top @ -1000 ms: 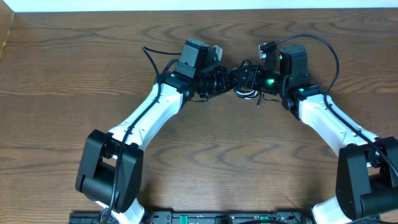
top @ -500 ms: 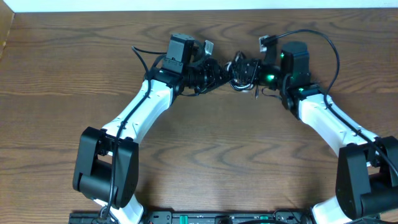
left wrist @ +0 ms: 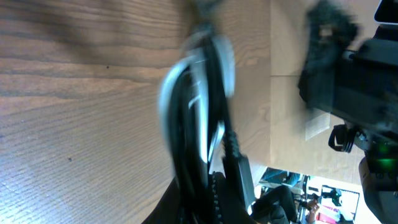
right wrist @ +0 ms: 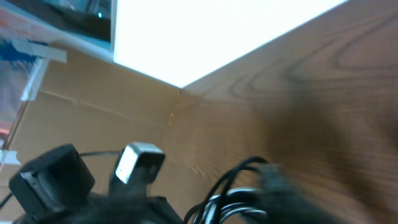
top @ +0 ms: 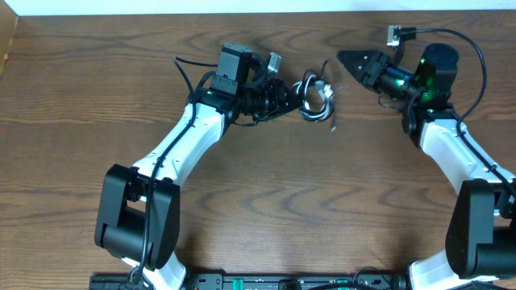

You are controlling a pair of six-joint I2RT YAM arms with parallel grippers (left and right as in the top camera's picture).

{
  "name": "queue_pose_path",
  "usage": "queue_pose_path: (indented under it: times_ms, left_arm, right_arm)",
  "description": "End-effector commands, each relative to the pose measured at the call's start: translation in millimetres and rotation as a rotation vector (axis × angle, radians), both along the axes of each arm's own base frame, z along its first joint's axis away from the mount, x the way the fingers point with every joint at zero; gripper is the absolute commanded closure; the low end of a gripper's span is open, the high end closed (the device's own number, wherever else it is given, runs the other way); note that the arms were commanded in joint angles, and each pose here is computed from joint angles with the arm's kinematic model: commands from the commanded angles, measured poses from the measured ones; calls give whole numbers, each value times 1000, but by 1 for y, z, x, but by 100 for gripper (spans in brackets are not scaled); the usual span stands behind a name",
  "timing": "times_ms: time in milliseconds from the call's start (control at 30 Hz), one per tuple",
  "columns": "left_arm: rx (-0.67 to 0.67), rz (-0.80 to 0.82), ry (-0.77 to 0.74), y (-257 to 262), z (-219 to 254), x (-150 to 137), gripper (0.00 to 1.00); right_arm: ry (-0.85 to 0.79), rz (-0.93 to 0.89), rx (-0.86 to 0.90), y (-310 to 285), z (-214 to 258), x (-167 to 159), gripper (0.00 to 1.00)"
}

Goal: Untangle cables

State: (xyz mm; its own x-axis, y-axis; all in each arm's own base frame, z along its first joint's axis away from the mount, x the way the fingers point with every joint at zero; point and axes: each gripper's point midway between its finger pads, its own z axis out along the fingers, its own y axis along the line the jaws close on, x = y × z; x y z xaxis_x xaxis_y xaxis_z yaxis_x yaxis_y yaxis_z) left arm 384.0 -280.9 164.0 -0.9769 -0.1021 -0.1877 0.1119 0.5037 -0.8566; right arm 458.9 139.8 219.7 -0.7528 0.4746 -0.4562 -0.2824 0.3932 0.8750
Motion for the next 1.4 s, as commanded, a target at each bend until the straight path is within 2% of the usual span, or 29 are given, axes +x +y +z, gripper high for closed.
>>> queue_pose_path:
  times_ms: [0, 100, 200, 300, 433, 600, 700, 933, 1033, 1133, 1367]
  left_arm:
    - [-14, -28, -41, -1, 10, -2, 92]
    - [-11, -25, -41, -1, 10, -2, 93]
    - [-8, -23, -42, -1, 9, -1, 93]
    - [1, -12, -44, 0, 8, 1, 93]
    - [8, 5, -36, 1, 7, 2, 93]
    - [7, 6, -33, 1, 7, 2, 92]
    - [6, 6, -31, 1, 7, 2, 93]
    - [5, 4, -31, 1, 7, 2, 93]
    - [5, 4, -31, 1, 7, 2, 93]
    - [5, 4, -31, 1, 7, 2, 93]
    - [6, 4, -31, 1, 7, 2, 93]
  right_arm:
    - [-34, 21, -42, 5, -4, -1, 11]
    - [-34, 31, -43, 9, -5, -2, 14]
    - [-33, 60, -59, 17, -9, -7, 33]
    - [19, 89, -82, 28, -23, -15, 43]
    - [91, 122, -122, 44, -43, -28, 43]
    - [87, 152, -157, 69, -48, -36, 42]
    - [102, 139, -186, 78, -54, -39, 48]
    - [128, 133, -200, 86, -59, -42, 74]
    - [147, 138, -165, 87, -55, -43, 89]
    - [142, 151, -116, 86, -46, -41, 99]
    - [143, 175, 13, 69, -20, -36, 99]
